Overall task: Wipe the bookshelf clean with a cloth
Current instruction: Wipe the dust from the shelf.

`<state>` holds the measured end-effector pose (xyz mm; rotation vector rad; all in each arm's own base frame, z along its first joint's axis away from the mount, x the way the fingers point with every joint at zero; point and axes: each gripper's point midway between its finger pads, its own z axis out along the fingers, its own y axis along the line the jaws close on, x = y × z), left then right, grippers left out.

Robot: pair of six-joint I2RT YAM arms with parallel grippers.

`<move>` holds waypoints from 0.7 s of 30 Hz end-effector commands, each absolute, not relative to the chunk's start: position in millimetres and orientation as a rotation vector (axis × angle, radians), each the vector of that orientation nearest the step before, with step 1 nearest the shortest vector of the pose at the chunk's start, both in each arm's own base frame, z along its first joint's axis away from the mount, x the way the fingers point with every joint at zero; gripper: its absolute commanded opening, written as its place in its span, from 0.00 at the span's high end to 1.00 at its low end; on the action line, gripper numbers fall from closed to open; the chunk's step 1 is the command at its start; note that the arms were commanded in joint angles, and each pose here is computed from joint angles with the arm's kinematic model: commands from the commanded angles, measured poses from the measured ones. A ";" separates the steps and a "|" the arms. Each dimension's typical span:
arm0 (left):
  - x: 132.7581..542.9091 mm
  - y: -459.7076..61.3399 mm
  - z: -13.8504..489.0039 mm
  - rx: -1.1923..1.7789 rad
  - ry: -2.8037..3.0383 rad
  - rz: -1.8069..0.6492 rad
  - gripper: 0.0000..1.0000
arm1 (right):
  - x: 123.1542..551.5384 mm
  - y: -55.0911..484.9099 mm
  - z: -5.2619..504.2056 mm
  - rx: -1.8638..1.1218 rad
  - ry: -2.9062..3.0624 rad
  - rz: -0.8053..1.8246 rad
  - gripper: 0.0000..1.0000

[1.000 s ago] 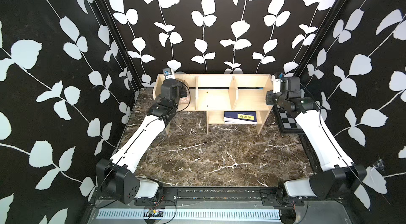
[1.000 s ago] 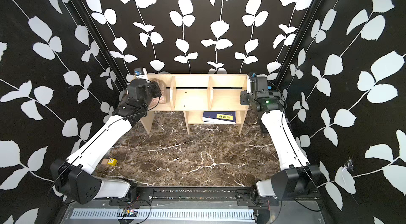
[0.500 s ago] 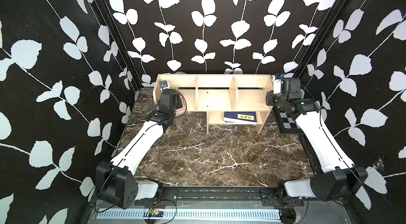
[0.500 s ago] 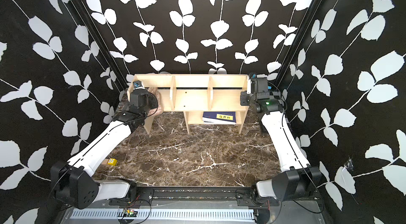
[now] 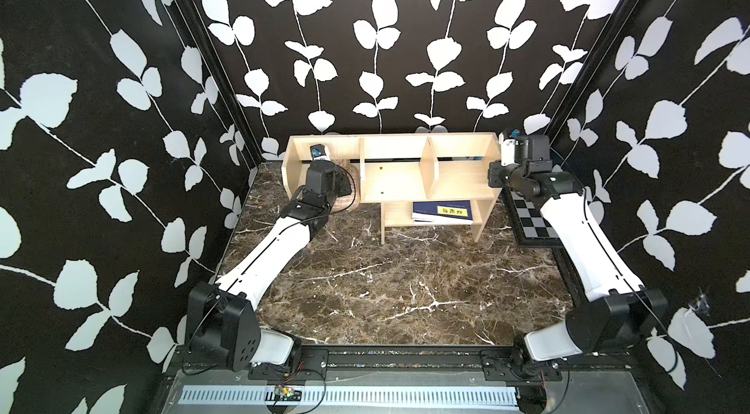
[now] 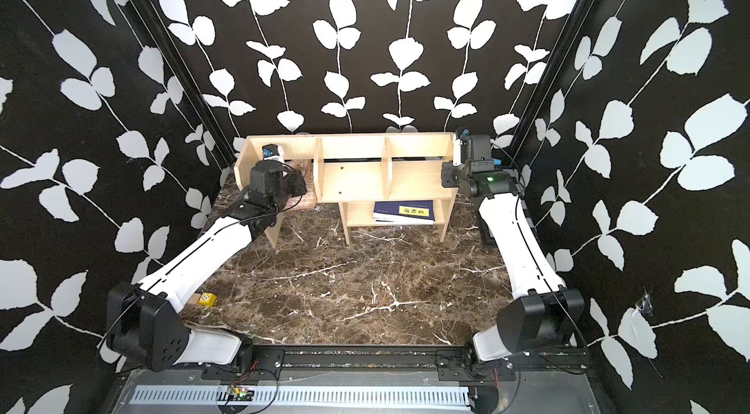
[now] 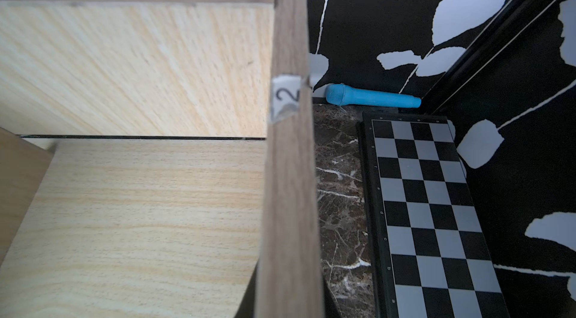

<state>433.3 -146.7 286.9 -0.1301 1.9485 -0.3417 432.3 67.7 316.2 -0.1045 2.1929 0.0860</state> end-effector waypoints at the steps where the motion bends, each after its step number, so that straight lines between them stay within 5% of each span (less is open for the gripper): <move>1: 438.4 -171.7 293.2 -0.050 1.937 -0.442 1.00 | 442.3 68.4 344.0 -0.047 2.106 0.097 1.00; 21: 405.4 -83.6 354.4 -0.187 1.820 -0.059 1.00 | 398.9 78.1 320.3 -0.031 2.129 0.238 1.00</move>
